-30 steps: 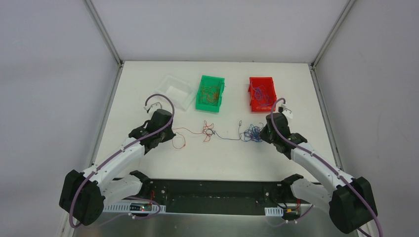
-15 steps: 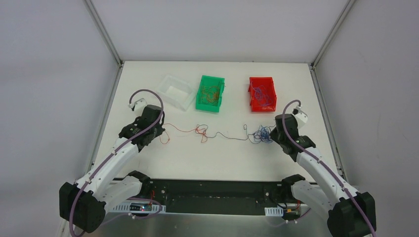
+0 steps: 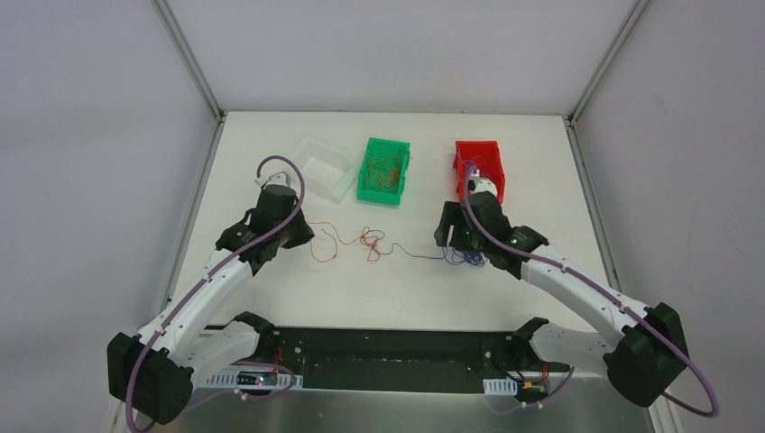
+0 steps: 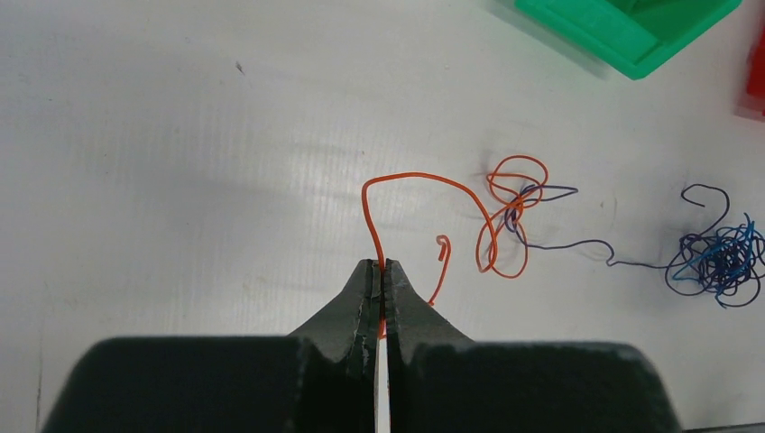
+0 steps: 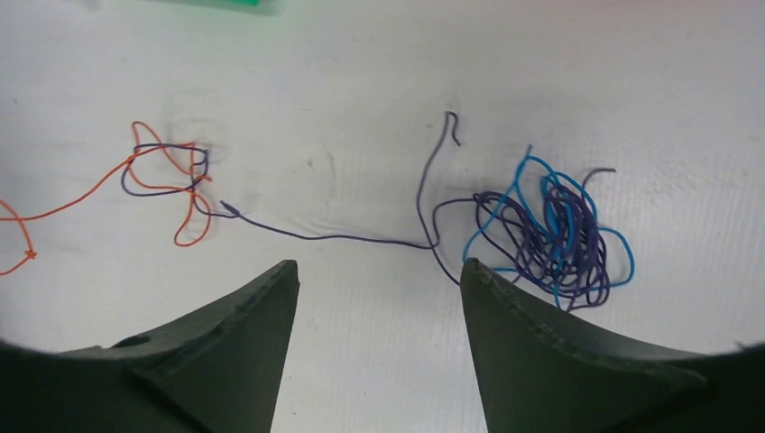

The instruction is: Untangle the cables

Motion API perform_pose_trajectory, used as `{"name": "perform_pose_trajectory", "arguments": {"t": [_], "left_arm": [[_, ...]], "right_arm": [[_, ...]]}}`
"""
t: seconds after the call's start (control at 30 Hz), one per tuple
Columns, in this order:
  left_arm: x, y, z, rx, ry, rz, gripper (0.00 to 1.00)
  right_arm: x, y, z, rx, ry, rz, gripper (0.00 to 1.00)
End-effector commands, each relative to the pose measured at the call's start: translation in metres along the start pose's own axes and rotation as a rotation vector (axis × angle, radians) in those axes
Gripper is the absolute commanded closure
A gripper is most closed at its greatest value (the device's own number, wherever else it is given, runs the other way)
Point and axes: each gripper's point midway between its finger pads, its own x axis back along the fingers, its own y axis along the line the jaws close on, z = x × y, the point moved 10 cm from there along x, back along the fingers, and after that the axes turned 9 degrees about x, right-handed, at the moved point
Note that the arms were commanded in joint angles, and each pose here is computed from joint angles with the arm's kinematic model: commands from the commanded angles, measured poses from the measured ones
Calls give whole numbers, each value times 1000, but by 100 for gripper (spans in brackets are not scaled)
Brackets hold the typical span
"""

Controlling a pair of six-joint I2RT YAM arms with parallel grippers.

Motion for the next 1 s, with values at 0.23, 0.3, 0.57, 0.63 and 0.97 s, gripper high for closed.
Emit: {"name": "perform_pose_trajectory", "arguments": {"t": [0.23,0.3,0.57,0.63,0.97], "left_arm": [[4,-12,-2,0,19,106,100],[4,-12,-3,0,17,108,100],[7,-13,-4,5,3,118,100],[7,-13,-5,5,4,122,100],[8,-16,-7,8,3,131,100]], "right_arm": [[-5,63,-14,262,56,-244,21],[-10,71,-11,305,81,-279,21],[-34,91,0,347,137,-313,21],[-38,94,2,348,134,-319,21],[-48,96,6,356,139,-318,22]]}}
